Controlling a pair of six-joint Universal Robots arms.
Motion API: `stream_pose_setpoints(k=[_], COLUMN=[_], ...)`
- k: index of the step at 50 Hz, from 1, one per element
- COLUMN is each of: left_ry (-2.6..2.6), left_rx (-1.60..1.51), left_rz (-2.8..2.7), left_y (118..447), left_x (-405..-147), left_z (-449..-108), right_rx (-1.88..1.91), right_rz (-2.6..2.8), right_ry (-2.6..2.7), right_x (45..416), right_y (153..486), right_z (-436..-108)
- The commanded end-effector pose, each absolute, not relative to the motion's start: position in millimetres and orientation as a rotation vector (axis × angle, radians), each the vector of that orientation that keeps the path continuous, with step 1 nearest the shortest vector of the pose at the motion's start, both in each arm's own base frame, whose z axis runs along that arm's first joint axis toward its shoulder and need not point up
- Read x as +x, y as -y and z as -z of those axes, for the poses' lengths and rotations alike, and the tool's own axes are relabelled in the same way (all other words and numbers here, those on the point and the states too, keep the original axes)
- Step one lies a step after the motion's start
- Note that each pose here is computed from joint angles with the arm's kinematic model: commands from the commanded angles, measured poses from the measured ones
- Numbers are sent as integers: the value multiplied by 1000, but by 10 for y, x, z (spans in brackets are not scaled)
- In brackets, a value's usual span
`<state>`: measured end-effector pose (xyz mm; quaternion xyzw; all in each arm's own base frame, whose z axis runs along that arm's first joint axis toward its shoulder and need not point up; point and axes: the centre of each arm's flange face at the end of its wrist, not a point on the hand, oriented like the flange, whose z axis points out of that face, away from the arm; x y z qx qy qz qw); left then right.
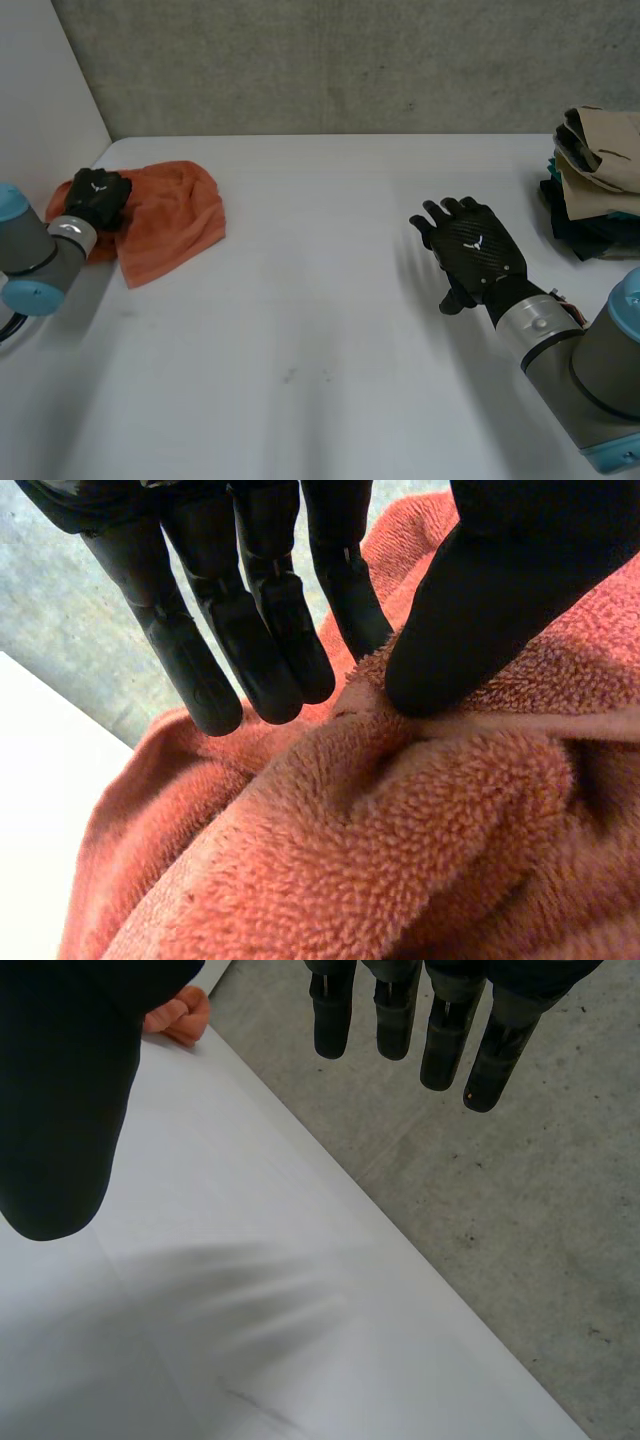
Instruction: Fold the laundry.
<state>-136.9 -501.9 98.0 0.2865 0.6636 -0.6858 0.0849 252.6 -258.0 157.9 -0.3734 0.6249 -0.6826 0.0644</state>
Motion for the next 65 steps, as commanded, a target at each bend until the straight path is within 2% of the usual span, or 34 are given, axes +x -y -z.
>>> stream_pose_setpoints(k=[1, 3, 4, 7, 9, 11, 12, 14, 16, 18, 20, 24, 27, 32, 37, 45, 51, 55, 60, 65], left_ry=[-1919, -1907, -1903, -1901, -1931, -1968, -2017, -2071, -2170, -2236, -2321, -2400, -2435, -2486, -2440, -2368, -2316, -2325, -2372, -2422], left_rx=[857, 863, 861, 838, 811, 805, 817, 830, 875, 913, 985, 1100, 1116, 1146, 1092, 874, 847, 828, 810, 861], left_rz=[2102, 2124, 2161, 2259, 2384, 2474, 2561, 2639, 2720, 2752, 2771, 2730, 2706, 2640, 2660, 2464, 2182, 2054, 1974, 1948], left_y=[4951, 4865, 4741, 4494, 4177, 3935, 3682, 3444, 3103, 2883, 2583, 2348, 2341, 2245, 2213, 2580, 2778, 2836, 2825, 2749], left_x=[-1595, -1735, -1902, -2180, -2487, -2714, -2948, -3154, -3463, -3658, -3931, -4231, -4287, -4228, -3984, -3110, -2529, -2299, -2179, -2201], left_z=[-1222, -1362, -1538, -1886, -2199, -2362, -2479, -2569, -2606, -2579, -2473, -2188, -2103, -2031, -2287, -2338, -2010, -1832, -1686, -1599], right_rx=[-1128, -1129, -1126, -1116, -1105, -1079, -1072, -1052, -1039, -1024, -1015, -991, -983, -978, -932, -873, -903, -939, -951, -993], right_rz=[2066, 2072, 2075, 2088, 2102, 2130, 2136, 2153, 2163, 2174, 2180, 2193, 2203, 2209, 2210, 1940, 1674, 1541, 1480, 1496], right_ry=[-1892, -1887, -1885, -1884, -1894, -1918, -1928, -1951, -1962, -1982, -1992, -2016, -2020, -2018, -2037, -2214, -2349, -2386, -2395, -2343], right_x=[2521, 2526, 2527, 2521, 2497, 2443, 2429, 2402, 2393, 2368, 2350, 2296, 2270, 2268, 2228, 2212, 2205, 2226, 2244, 2376], right_y=[2588, 2593, 2598, 2624, 2654, 2716, 2730, 2752, 2764, 2786, 2800, 2846, 2871, 2890, 2933, 2857, 2719, 2613, 2554, 2502], right_z=[-1578, -1587, -1592, -1616, -1629, -1654, -1657, -1666, -1673, -1672, -1672, -1676, -1686, -1700, -1727, -1755, -1795, -1806, -1726, -1603])
